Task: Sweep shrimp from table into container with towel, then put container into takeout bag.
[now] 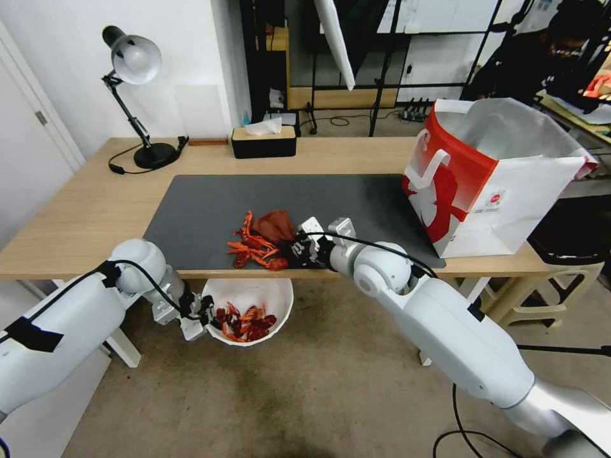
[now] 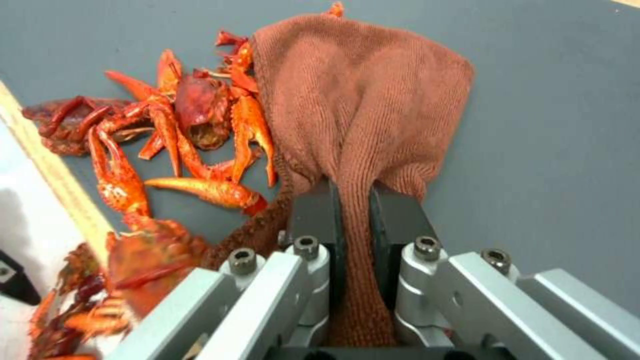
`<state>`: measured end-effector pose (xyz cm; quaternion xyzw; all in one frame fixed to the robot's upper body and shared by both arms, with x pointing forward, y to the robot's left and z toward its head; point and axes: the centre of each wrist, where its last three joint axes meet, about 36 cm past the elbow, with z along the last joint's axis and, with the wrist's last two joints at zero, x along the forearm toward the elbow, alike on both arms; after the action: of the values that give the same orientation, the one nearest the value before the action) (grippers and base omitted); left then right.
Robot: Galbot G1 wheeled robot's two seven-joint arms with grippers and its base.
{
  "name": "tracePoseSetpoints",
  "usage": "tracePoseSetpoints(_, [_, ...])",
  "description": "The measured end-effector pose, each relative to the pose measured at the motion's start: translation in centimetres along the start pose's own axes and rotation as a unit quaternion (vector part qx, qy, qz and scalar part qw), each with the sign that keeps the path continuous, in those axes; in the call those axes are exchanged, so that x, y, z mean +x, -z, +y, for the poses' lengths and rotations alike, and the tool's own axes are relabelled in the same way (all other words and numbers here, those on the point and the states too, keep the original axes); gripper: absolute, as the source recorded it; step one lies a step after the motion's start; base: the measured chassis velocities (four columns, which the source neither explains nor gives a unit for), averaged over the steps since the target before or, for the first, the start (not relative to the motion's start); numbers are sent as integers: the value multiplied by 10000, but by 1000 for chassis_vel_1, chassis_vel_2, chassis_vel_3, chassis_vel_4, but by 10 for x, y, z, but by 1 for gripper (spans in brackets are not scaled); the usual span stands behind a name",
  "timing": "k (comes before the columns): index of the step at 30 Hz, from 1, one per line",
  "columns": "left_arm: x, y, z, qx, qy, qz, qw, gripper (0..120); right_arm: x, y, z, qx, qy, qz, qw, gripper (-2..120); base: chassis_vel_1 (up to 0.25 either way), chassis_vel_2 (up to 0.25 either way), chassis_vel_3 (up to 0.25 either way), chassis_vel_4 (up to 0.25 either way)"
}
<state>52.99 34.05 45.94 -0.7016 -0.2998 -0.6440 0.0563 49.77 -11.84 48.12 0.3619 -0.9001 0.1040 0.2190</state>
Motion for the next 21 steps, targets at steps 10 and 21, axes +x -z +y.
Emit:
tracePoseSetpoints(10, [-3,1,-1,8,-13,-23,10000,0,9,-2,17,-13,-2,-14,10000,6,0,0,0,0])
tracePoseSetpoints(21, [-1,0,-3,29,-26,2,10000,0,31,-8,38,-5,113,-58,9999,6,0,0,0,0])
